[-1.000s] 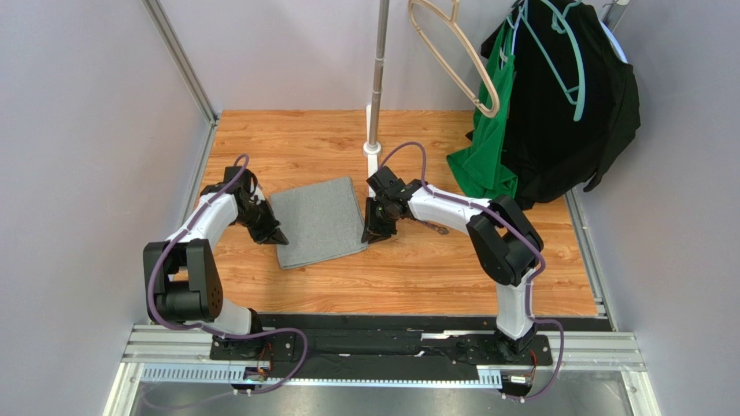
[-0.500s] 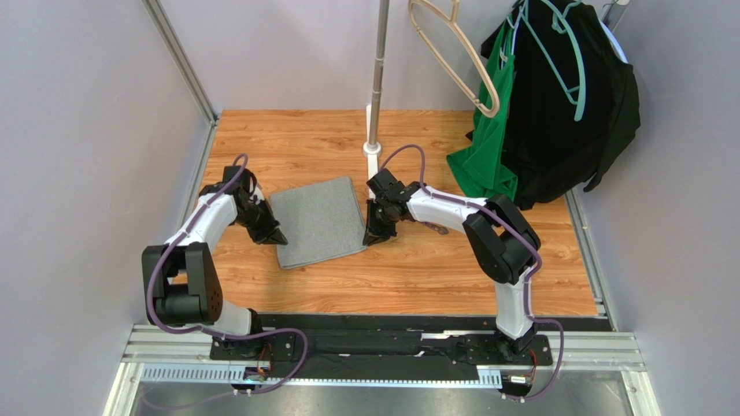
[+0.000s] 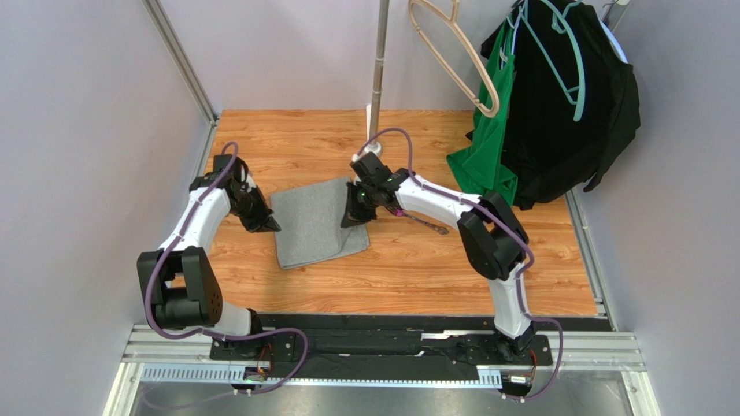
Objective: Fold the napkin into a case and place the utensils inside
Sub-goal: Pick up the top corner of the square-folded napkin from the center of the board, then fold the top corner of the square-folded napkin at the center of the board.
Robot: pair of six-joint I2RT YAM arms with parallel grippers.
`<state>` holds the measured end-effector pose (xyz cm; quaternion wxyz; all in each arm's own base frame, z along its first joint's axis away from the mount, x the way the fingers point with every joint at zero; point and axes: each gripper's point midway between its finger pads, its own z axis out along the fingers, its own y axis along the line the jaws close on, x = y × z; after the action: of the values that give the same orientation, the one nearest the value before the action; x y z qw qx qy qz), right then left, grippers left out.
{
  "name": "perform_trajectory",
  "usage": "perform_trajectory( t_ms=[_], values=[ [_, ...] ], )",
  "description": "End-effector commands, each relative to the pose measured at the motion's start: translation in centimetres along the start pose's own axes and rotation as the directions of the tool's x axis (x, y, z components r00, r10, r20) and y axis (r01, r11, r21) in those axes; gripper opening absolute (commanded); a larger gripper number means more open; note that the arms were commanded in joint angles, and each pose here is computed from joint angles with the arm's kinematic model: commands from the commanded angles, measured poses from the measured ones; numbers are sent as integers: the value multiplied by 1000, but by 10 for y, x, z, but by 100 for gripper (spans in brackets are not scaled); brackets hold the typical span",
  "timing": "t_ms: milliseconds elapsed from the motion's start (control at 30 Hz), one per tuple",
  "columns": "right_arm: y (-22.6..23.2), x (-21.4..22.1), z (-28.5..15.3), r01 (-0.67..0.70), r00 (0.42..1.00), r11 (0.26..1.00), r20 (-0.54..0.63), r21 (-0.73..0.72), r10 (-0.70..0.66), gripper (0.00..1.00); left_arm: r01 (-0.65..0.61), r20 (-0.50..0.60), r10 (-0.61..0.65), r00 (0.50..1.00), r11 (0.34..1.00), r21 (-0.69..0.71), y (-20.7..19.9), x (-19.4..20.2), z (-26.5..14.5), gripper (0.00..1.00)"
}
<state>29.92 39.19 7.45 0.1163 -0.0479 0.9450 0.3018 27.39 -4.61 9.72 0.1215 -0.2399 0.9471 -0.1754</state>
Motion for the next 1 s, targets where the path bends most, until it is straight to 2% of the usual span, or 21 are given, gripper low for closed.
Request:
perform_trajectory(
  t_ms=[0,233,567,967],
  values=[
    [54,-33,22,91,996,982,37,-167,-87,0,-6,72,2,997,999,45,-13,-30,-19,10],
    [102,-73,55,156,987,929,88,-335,-134,0,15,41,-18,999,998,56,-16,-43,-7,10],
    [124,-98,75,161,981,877,169,-453,-93,0,28,34,-28,999,999,20,-1,-37,6,10],
    [151,-120,94,141,977,795,215,-590,-13,0,69,103,-65,993,997,-33,16,-40,5,10]
  ],
)
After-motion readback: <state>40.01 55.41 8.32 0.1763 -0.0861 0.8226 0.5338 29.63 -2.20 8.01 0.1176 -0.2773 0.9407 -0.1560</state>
